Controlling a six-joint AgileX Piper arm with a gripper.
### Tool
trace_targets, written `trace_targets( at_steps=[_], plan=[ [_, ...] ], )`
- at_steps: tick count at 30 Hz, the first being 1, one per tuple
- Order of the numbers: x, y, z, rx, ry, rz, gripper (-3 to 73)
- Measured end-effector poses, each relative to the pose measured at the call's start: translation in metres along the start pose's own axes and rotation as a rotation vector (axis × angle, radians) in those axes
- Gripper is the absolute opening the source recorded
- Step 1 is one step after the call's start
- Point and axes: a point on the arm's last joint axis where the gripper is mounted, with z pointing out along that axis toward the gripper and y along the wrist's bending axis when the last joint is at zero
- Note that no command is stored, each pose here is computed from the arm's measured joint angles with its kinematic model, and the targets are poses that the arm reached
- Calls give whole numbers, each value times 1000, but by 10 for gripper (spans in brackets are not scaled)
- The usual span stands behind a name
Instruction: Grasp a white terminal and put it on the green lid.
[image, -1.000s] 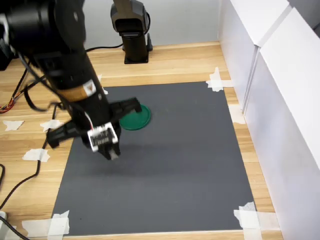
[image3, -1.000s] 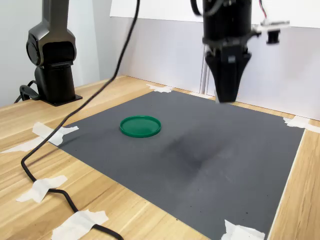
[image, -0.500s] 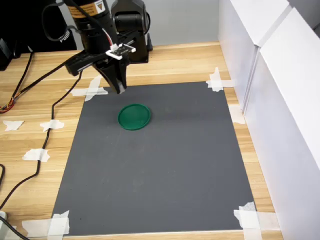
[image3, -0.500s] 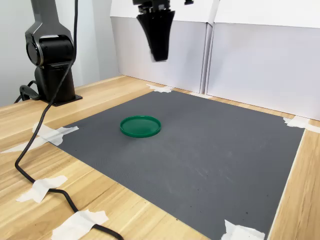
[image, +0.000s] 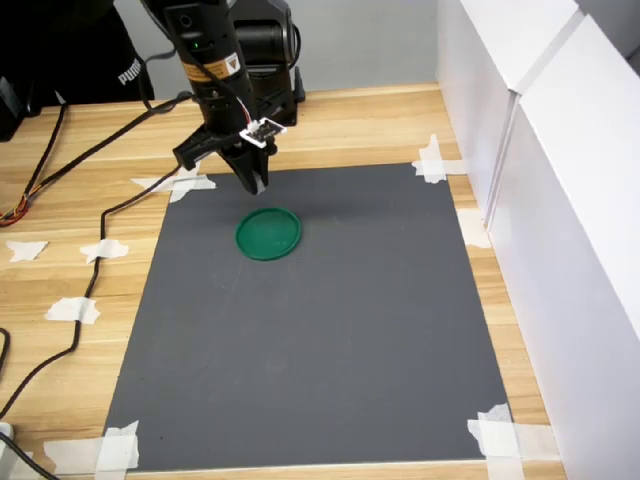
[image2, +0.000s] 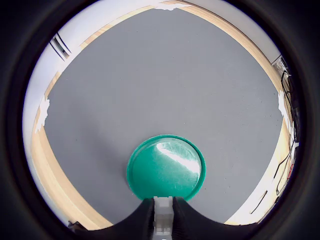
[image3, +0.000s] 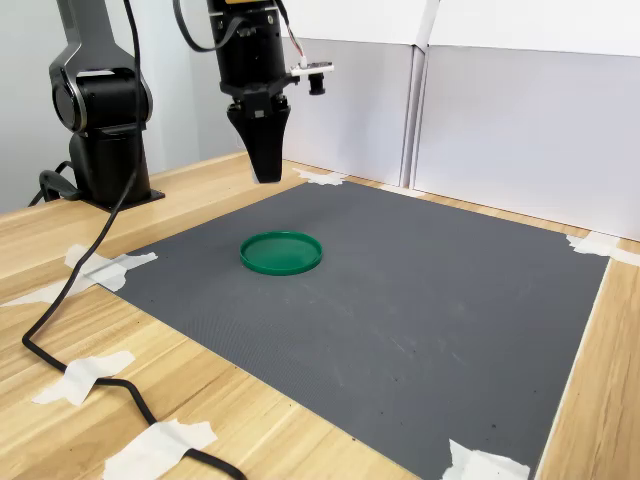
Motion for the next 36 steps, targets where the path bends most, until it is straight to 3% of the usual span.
trace_targets(
  at_steps=[7,36],
  plan=[
    [0,-2,10,40,-30,4,85],
    [-12,4,49,-3,33,-36,85]
  ],
)
